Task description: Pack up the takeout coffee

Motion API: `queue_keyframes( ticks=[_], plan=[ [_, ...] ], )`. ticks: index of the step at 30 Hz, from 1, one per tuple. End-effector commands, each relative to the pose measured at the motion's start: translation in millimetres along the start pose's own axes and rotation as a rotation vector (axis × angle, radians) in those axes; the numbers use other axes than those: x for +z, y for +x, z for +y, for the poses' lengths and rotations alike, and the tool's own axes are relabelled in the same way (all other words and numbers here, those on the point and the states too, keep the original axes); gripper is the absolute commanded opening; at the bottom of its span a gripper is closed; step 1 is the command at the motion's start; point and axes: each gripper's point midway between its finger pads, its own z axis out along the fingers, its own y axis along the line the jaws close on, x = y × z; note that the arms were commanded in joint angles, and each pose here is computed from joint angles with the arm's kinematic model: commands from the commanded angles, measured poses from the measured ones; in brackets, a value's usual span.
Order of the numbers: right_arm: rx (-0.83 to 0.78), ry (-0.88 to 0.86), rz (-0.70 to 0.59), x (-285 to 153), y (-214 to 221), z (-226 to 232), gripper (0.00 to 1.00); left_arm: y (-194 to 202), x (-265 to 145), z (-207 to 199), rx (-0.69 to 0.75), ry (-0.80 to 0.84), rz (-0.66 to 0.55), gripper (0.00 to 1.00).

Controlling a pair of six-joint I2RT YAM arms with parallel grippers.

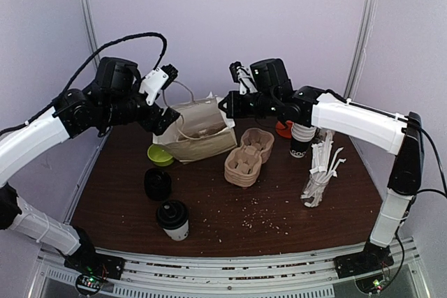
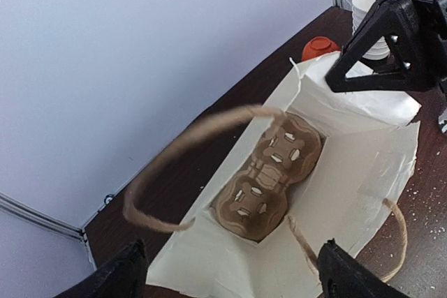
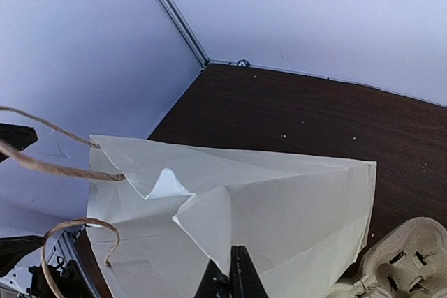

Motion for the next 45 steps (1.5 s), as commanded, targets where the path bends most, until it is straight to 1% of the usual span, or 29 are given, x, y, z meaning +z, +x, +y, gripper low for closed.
queue_keyframes(
  ticks=[1, 7, 13, 19, 22, 28, 35, 42, 45],
  plan=[
    [-0.062, -0.063, 0.025, -14.9, -5.3, 8.5, 0.00, -22.6, -6.6, 13.3, 0.004, -0.031, -0.059, 0.87],
    [-0.094, -0.080, 0.053, -20.5, -0.7, 3.4, 0.00, -26.5, -24.0, 16.1, 0.001, -0.017, -0.080, 0.89],
    [-0.106, -0.099, 0.061, -25.6, -2.9, 1.9, 0.00, -9.8, -28.1, 15.1, 0.029, -0.021, -0.045, 0.89],
    [-0.102, -0.110, 0.065, -27.2, -3.8, 0.9, 0.00, -20.4, -38.3, 19.9, 0.020, -0.024, -0.067, 0.90],
    [-0.109, -0.120, 0.072, -27.9, -3.1, 0.8, 0.00, -18.6, -41.7, 19.1, 0.039, -0.014, -0.060, 0.90],
    [-0.150, -0.152, 0.104, -28.8, 2.6, 1.3, 0.00, -8.5, -21.4, 14.6, 0.072, -0.017, 0.004, 0.87],
    [-0.187, -0.202, 0.134, -31.2, 7.1, 3.4, 0.00, -13.9, -7.0, 19.9, 0.093, -0.035, 0.013, 0.85],
    [-0.197, -0.222, 0.138, -35.1, 6.1, 2.4, 0.00, -8.8, 11.4, 22.7, 0.109, -0.039, 0.033, 0.82],
    [-0.200, -0.234, 0.140, -35.7, 6.5, 4.3, 0.00, -7.3, 19.4, 18.0, 0.125, -0.016, 0.037, 0.80]
  ],
)
